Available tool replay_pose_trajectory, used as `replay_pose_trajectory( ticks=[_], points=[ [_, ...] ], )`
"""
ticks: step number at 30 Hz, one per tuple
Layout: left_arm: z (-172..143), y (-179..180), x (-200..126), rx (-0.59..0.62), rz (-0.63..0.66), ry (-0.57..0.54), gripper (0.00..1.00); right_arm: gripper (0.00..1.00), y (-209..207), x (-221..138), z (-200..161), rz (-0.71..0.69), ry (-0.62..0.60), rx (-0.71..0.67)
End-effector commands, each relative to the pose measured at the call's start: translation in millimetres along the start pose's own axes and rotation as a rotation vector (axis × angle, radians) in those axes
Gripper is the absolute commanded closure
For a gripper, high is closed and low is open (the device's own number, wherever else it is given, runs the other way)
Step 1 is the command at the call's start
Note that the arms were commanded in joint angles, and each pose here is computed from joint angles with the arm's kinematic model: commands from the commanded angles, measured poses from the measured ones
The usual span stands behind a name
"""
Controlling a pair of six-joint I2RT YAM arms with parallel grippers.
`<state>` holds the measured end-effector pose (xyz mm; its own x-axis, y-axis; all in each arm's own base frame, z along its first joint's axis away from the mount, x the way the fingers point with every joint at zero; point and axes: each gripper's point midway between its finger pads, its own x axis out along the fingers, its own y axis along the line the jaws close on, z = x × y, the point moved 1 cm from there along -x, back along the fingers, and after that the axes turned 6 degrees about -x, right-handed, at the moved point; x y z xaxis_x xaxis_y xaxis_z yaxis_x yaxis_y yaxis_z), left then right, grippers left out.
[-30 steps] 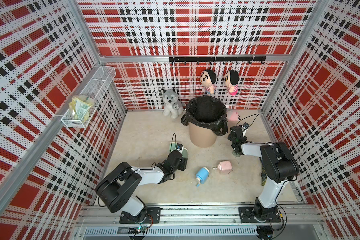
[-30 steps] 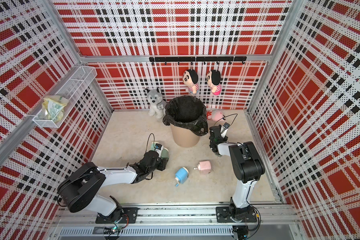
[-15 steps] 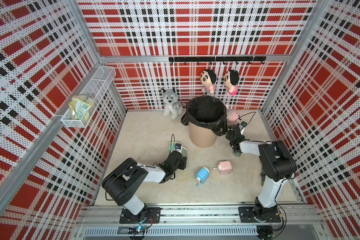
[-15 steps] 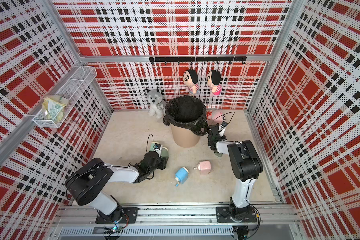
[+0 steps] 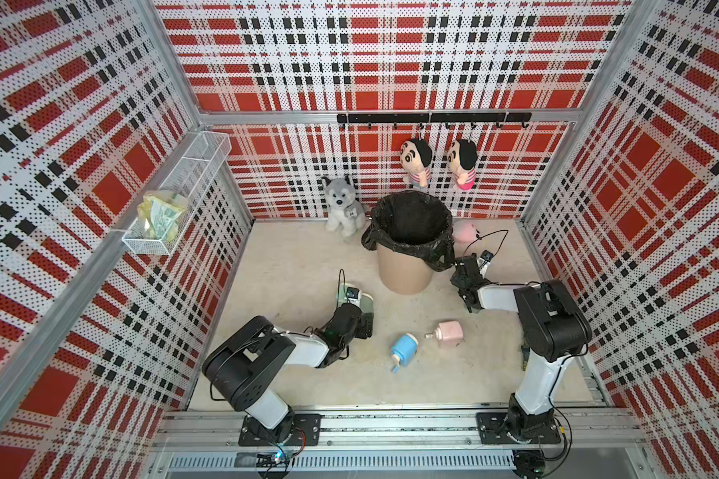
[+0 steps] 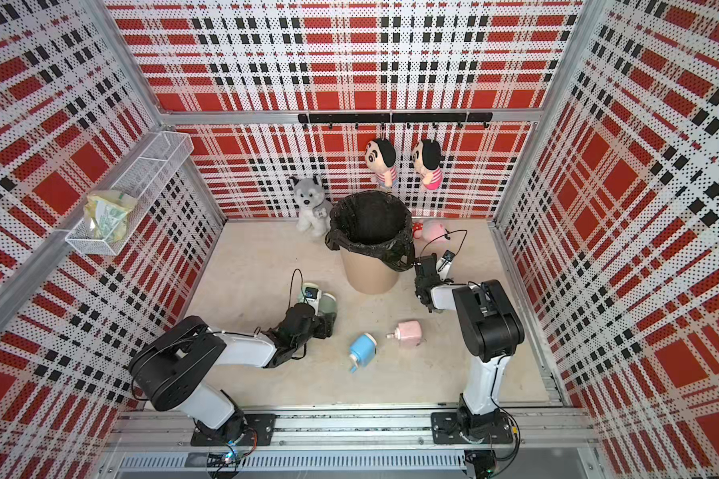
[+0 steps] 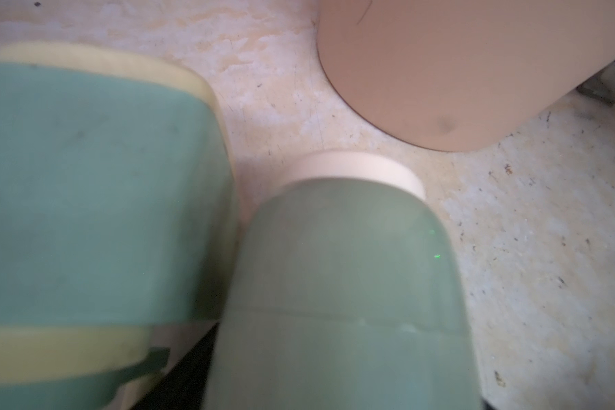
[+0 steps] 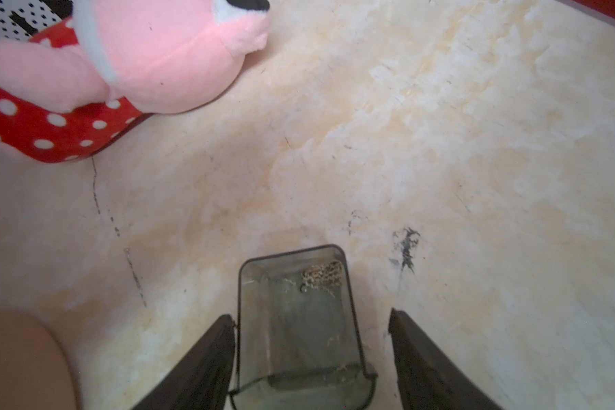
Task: Take out the pencil sharpener tray and clean the shavings
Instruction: Place the pencil sharpener at the center of the board.
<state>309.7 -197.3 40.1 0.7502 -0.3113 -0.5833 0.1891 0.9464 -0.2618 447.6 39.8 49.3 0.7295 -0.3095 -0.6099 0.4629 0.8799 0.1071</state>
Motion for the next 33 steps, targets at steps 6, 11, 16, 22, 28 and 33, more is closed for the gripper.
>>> replay_pose_trajectory(
  ticks=[6, 11, 16, 22, 28, 33],
  points=[
    [18, -7, -14, -0.018, -0.03, -0.064, 0.16, 0.22, 8, -27, 33, 0.052, -0.076, 0.041],
    [23, -13, -19, -0.014, -0.045, -0.073, 0.1, 0.19, 9, -51, 59, 0.088, -0.135, 0.058],
    [48, -22, -47, -0.012, -0.021, -0.16, 0.0, 0.17, 6, -77, 76, 0.14, -0.175, 0.083],
    [76, -33, -88, -0.006, -0.014, -0.237, 0.02, 0.16, 0, -108, 79, 0.221, -0.184, 0.097],
    [42, -94, -116, 0.099, -0.237, -0.128, 0.02, 0.16, -4, -142, 73, 0.329, -0.167, 0.07],
    [1, -133, -133, 0.149, -0.358, -0.04, 0.02, 0.15, -10, -162, 73, 0.369, -0.17, 0.056]
  ],
)
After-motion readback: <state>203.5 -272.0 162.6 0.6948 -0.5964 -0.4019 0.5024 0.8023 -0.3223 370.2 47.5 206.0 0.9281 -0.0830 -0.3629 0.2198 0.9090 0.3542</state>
